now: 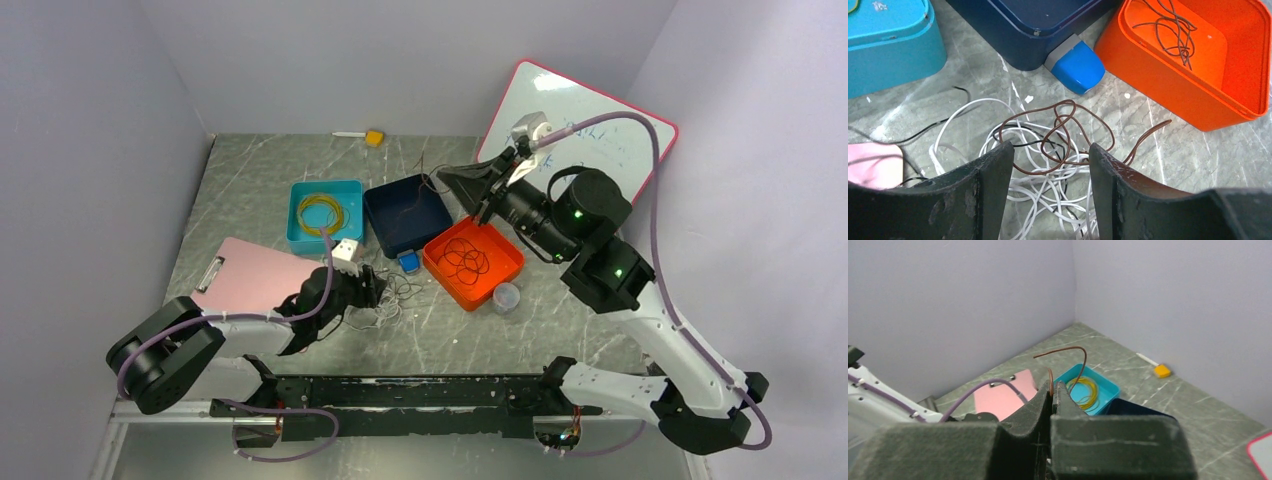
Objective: Untangle the cables
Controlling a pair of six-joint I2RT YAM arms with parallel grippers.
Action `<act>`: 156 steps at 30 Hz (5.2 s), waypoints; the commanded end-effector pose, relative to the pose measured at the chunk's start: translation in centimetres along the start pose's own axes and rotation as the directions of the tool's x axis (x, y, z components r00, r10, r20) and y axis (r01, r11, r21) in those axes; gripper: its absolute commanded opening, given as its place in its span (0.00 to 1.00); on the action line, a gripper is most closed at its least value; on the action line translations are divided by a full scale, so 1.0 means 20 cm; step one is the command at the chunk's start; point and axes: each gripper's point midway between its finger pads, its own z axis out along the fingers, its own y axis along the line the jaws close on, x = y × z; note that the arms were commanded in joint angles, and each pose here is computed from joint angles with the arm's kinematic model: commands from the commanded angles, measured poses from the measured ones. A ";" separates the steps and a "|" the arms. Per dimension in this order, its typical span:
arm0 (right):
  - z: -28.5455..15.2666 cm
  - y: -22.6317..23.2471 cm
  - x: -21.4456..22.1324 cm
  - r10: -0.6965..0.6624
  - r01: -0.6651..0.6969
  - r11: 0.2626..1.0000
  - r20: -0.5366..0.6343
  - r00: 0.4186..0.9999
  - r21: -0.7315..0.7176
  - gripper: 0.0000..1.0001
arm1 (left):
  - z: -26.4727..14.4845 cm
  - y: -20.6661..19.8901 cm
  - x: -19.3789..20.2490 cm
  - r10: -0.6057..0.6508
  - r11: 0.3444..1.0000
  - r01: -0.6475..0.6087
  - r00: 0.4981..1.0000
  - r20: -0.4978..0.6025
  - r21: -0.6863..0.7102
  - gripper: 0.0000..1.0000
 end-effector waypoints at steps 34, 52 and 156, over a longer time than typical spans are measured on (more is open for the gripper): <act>-0.19 -0.70 0.44 -0.059 0.234 0.776 -0.302 0.952 0.585 0.00 | -0.04 0.07 0.07 -0.050 0.996 0.047 0.998 -0.041 -0.078 0.64; -0.28 -0.88 1.04 0.222 0.087 0.797 -0.422 0.879 0.598 0.00 | -0.02 0.06 0.07 -0.047 0.996 0.043 0.998 -0.047 -0.078 0.64; 0.00 -0.13 2.07 -0.100 -0.006 0.991 -0.771 0.629 -0.134 0.47 | -0.05 0.11 0.21 -0.104 0.981 0.064 0.971 -0.217 -0.182 0.72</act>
